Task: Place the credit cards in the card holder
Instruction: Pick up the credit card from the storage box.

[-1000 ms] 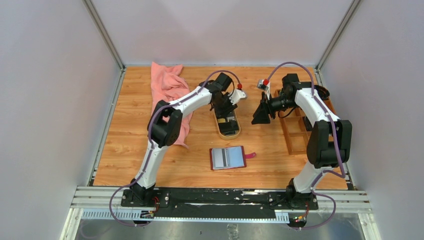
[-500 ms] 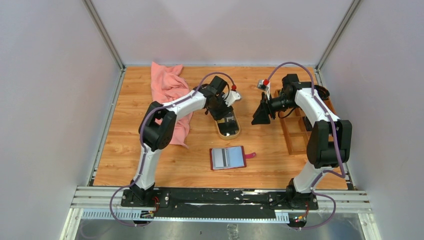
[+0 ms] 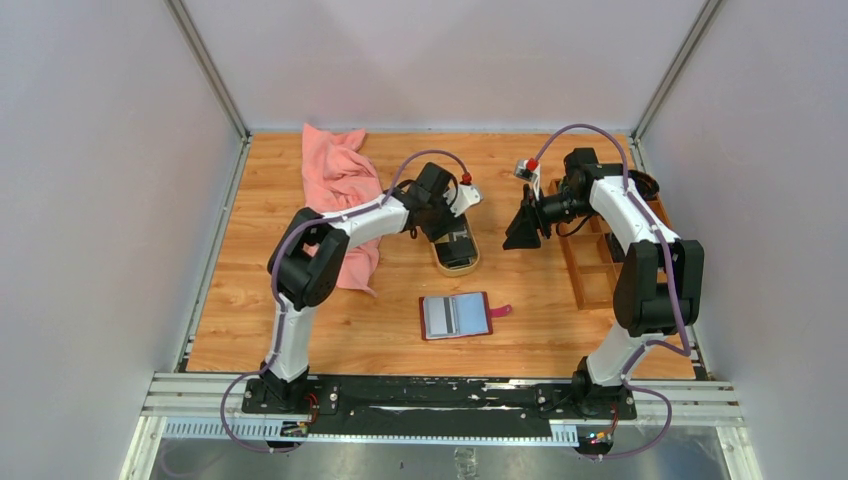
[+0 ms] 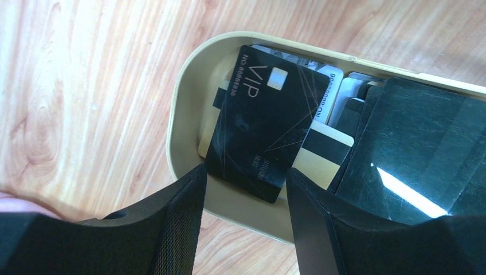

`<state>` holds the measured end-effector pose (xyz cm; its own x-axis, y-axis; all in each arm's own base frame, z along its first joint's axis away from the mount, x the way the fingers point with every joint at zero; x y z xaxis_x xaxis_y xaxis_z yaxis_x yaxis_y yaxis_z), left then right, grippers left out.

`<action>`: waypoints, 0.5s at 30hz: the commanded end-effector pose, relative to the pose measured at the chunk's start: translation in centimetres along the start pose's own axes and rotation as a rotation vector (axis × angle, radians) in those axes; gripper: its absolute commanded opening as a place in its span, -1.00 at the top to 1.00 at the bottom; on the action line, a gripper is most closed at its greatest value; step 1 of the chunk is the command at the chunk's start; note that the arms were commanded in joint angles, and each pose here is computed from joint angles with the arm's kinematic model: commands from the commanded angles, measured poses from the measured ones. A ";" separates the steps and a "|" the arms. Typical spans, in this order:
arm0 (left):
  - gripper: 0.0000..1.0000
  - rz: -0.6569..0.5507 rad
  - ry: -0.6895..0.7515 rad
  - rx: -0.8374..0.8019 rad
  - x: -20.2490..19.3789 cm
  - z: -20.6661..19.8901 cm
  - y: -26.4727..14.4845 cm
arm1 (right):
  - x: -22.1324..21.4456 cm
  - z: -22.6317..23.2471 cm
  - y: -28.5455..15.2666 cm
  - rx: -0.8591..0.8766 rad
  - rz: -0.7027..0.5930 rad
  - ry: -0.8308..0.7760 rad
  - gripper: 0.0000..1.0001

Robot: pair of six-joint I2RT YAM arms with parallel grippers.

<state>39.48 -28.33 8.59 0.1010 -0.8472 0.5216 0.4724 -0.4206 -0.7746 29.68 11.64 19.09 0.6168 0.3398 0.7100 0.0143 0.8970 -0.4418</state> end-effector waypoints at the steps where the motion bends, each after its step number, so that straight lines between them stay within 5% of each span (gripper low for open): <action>1: -0.15 -0.002 0.009 0.123 -0.4 1.4 -0.3 | -0.4 0.2 -0.3 0.019 -0.012 0.020 -0.16; 15: -0.17 -0.078 0.014 0.306 0.5 2.5 -2.7 | -0.4 0.2 -0.2 0.024 -0.011 0.020 -0.16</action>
<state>39.70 -26.93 9.03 0.0756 -0.8377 0.5409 0.6257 -0.3825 -0.6799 29.61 11.64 19.09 0.6161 0.3409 0.7101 0.0118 0.8974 -0.4411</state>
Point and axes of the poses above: each gripper's point midway between its finger pads, its own y axis out along the fingers, its own z axis along the line the jaws close on, x = y × z, the point moved 5 cm from there along -y, back along the fingers, and after that the axes turned 10 degrees about y, right-handed, at the moved point
